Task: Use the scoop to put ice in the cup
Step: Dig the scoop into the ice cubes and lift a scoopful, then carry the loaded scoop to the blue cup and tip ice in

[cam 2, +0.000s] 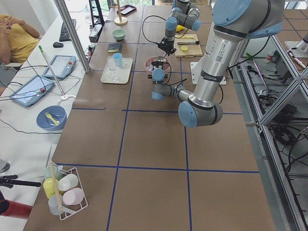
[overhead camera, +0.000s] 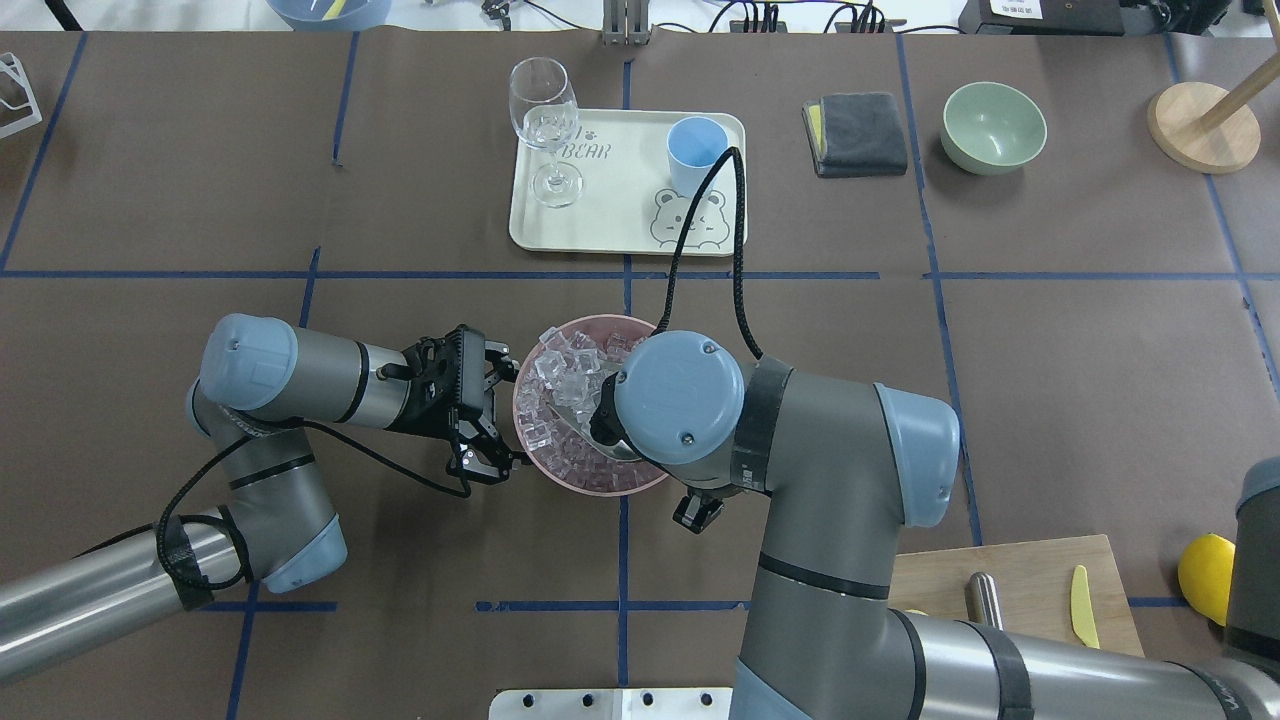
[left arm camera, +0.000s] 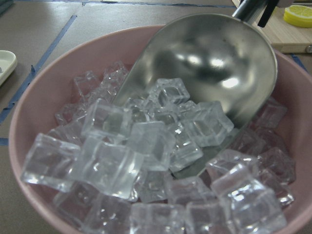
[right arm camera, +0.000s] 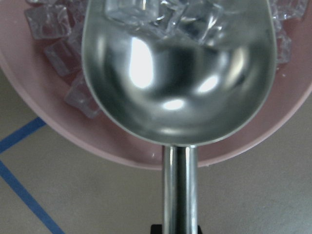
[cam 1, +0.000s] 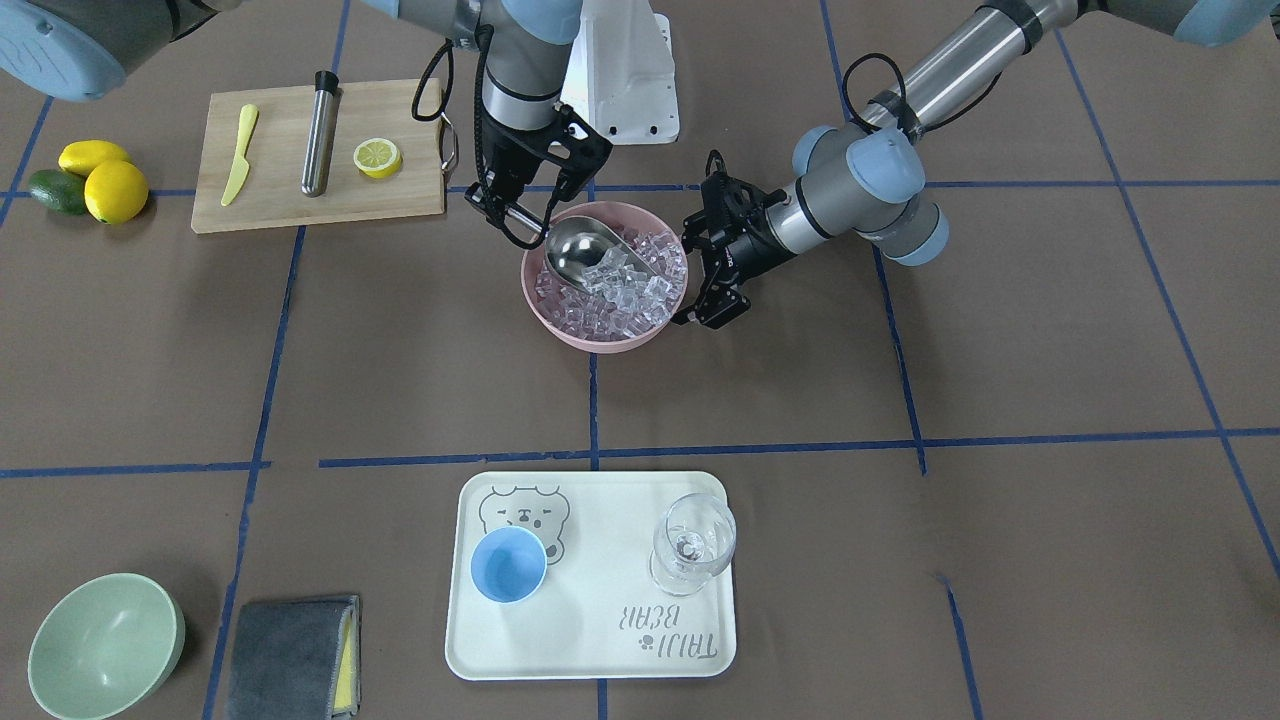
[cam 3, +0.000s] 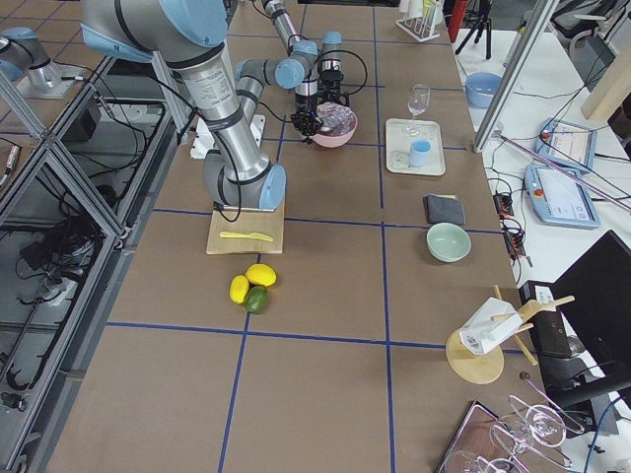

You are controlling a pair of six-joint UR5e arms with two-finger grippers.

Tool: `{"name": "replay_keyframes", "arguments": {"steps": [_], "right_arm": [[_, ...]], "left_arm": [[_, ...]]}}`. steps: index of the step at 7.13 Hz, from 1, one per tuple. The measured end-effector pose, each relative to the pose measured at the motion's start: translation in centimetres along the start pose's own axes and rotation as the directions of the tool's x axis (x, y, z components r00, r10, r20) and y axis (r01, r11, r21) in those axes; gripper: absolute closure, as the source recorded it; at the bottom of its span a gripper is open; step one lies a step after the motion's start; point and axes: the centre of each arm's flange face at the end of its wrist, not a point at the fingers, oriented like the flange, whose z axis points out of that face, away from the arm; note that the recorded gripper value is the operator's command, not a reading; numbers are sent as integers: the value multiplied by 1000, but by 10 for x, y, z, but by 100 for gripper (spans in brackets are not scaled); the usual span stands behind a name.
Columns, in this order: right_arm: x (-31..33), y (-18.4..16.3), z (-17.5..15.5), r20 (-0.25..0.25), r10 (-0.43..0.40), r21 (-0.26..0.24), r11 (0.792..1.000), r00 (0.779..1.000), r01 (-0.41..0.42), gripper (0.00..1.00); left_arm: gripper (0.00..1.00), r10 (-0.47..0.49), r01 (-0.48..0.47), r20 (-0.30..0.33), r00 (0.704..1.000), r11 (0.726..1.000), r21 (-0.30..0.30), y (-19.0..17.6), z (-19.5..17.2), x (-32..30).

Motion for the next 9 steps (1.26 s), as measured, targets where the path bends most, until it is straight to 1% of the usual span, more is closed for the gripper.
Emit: {"name": "replay_keyframes", "arguments": {"steps": [2,4,6,9], "right_arm": [[1,5,-5,10,14,28,1000,1000,-15,100],[6,15,-4,24,20,78,997,999,-22,100],[12,28,-15,38,35,123,992,999,-39,100],[34,42,-31,66,123,196,971,990,-134,100]], "left_arm": [[0,0,0,0,1000,1000,0,0,0,0],[0,0,0,1,1000,1000,1,0,0,-1],[0,0,0,1,1000,1000,1,0,0,-1],[0,0,0,2,1000,1000,1,-1,-1,-1]]}}
